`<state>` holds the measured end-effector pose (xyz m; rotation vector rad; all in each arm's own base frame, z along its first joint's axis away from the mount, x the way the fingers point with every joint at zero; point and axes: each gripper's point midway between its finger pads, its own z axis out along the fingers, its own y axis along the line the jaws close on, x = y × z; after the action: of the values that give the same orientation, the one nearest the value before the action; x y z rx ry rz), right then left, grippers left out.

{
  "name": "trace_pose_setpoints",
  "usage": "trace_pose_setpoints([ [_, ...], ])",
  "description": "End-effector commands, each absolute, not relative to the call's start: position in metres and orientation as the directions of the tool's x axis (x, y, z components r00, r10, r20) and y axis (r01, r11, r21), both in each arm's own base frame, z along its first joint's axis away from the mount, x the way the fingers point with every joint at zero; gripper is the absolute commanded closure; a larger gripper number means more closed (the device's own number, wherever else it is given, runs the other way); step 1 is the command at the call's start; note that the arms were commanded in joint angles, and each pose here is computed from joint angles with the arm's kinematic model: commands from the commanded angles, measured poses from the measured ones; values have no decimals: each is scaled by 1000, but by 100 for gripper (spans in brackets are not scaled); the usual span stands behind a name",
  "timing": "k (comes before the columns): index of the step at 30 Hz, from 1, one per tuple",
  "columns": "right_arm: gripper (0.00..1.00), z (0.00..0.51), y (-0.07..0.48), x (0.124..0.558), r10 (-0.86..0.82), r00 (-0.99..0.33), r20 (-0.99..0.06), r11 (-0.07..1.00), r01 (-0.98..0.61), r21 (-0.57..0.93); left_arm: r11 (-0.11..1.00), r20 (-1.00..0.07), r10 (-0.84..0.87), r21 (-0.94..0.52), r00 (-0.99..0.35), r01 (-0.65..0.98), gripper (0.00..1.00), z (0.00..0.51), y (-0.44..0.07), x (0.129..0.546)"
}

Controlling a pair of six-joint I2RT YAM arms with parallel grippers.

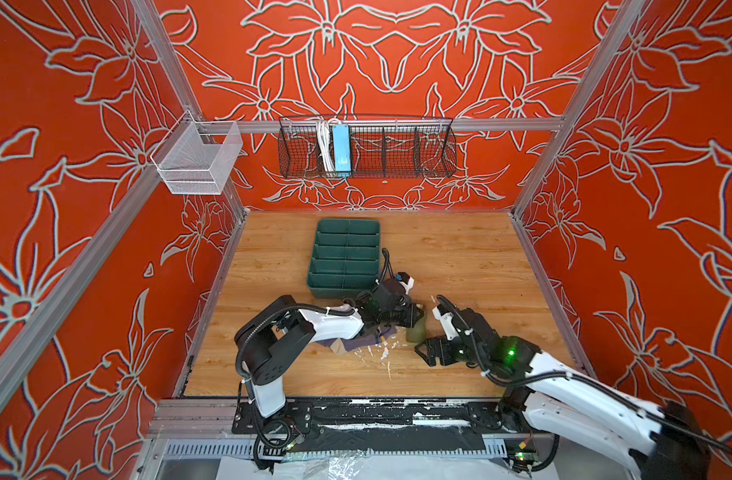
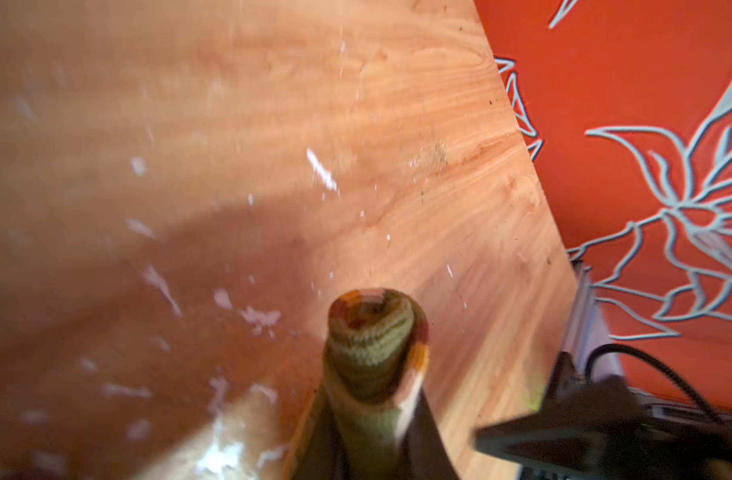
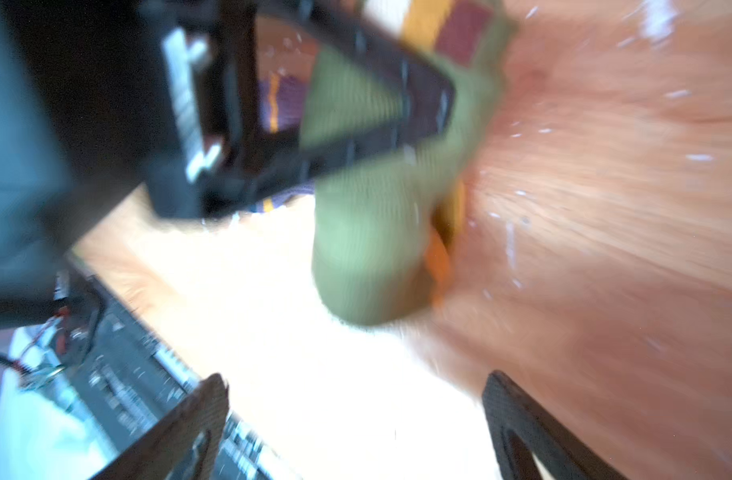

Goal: Roll the socks
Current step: 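Lift the roll with the left gripper while the right gripper opens and withdraws, then carry the green sock roll with the left gripper over the green tray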

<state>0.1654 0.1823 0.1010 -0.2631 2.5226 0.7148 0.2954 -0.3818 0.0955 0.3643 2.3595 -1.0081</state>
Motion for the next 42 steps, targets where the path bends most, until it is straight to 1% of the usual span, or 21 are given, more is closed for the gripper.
trace_pose_setpoints([
  [1,2,107,142,157,12,-867,-498,912,-195,362,721,-669,192,-400,-718,566,100,102,-368,305],
  [3,2,122,119,165,122,-841,-526,936,-79,344,701,-686,247,-361,-684,615,100,106,-373,306],
  [5,2,134,105,171,208,-820,-533,934,4,358,668,-709,314,-307,-631,678,100,112,-380,306],
  [7,2,145,97,179,275,-802,-530,923,66,380,616,-729,398,-238,-558,751,100,116,-388,300],
  [8,2,151,93,183,309,-790,-529,915,95,393,590,-731,456,-179,-508,787,100,118,-392,297],
  [11,2,171,87,196,357,-756,-548,902,127,413,475,-706,620,-11,-343,880,100,114,-402,283],
  [14,2,188,83,208,380,-729,-569,897,140,420,382,-660,717,102,-225,919,100,106,-408,272],
  [16,2,196,79,214,388,-716,-581,896,146,418,361,-652,737,158,-178,919,100,104,-408,270],
  [19,2,204,71,220,408,-693,-595,892,162,423,377,-695,701,170,-161,910,100,122,-407,272],
  [23,2,211,63,224,444,-667,-598,875,178,451,373,-785,592,69,-180,925,100,165,-404,273],
  [27,2,213,74,227,445,-683,-580,851,122,510,297,-852,445,-150,-275,943,100,209,-393,274],
  [30,2,212,93,228,405,-713,-572,825,16,565,199,-869,322,-326,-376,924,100,244,-380,280],
  [31,2,213,102,228,383,-722,-576,807,-41,589,160,-868,284,-376,-407,913,100,255,-374,282],
  [34,2,225,128,227,338,-730,-594,719,-207,663,44,-852,183,-491,-490,870,100,283,-355,292],
  [36,2,236,145,224,313,-724,-615,642,-316,699,-30,-839,152,-532,-522,846,100,297,-345,295],
  [39,2,259,165,217,294,-684,-668,504,-483,716,-91,-839,133,-540,-527,837,100,312,-334,294],
  [40,2,265,168,215,294,-669,-682,474,-518,712,-82,-841,125,-537,-526,840,100,315,-329,296],
  [42,2,270,170,214,290,-655,-698,458,-545,702,-29,-842,112,-533,-527,846,100,317,-319,305],
])
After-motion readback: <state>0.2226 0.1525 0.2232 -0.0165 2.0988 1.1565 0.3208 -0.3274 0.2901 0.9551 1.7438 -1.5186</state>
